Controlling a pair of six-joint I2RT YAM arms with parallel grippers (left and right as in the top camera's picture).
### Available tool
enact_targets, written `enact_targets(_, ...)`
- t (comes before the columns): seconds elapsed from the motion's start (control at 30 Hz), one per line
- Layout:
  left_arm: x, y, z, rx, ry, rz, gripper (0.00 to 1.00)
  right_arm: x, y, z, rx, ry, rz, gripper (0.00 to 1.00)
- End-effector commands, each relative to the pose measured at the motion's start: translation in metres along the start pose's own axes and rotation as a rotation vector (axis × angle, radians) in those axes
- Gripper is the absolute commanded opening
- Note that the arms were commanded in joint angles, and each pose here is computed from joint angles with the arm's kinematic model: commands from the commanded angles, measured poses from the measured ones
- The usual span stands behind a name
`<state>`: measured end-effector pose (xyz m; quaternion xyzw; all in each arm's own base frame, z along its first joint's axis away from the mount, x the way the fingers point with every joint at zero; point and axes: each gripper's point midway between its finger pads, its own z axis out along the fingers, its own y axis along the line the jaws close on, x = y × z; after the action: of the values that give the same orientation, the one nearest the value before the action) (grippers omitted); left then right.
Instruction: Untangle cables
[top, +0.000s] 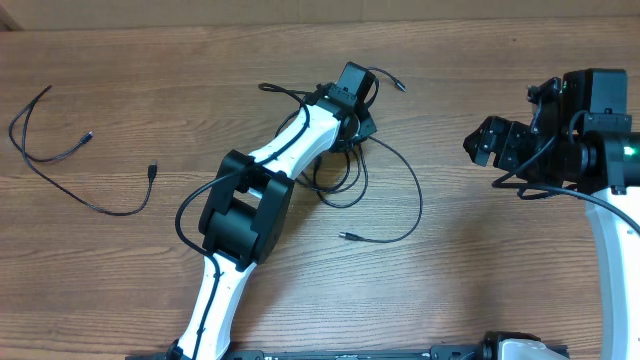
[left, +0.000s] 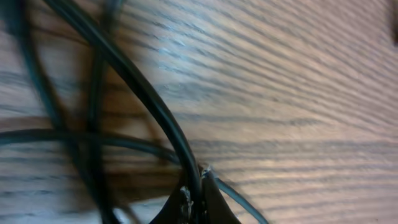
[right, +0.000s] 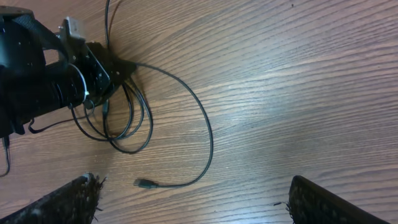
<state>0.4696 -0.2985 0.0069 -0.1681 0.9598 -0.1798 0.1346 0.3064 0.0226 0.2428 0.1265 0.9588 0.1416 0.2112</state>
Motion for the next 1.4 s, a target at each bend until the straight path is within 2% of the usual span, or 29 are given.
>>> enact_targets(0.0,0.021,-0.014,0.012,0.088,0.136,0.1,0.04,0.001,0.0,0.002,0.003,0.003,-0.008,0.95)
enact_targets(0.1,0.015,-0.034,-0.01,0.166,0.167,0.182,0.04,0.001,0.0,0.002,0.003,0.002,-0.008,0.95)
enact_targets(0.27,-0.01,-0.049,-0.064,0.152,0.136,0.245,0.04,0.001,0.0,0.002,0.003,0.003,-0.007,0.95)
enact_targets(0.5,-0.045,-0.065,-0.158,0.101,-0.034,0.351,0.04,0.001,0.0,0.002,0.003,0.004,-0.007,0.95)
enact_targets(0.77,-0.061,-0.062,-0.255,0.056,-0.209,0.435,0.04,0.002,0.003,0.002,-0.012,0.007,-0.004,0.95)
enact_targets(1.13,-0.056,-0.07,-0.363,0.16,-0.382,0.508,0.04,0.001,0.019,0.002,-0.104,0.012,-0.01,0.95)
enact_targets(1.37,-0.037,-0.091,-0.402,0.303,-0.415,0.683,0.04,0.001,0.019,0.006,-0.106,0.024,-0.006,0.95)
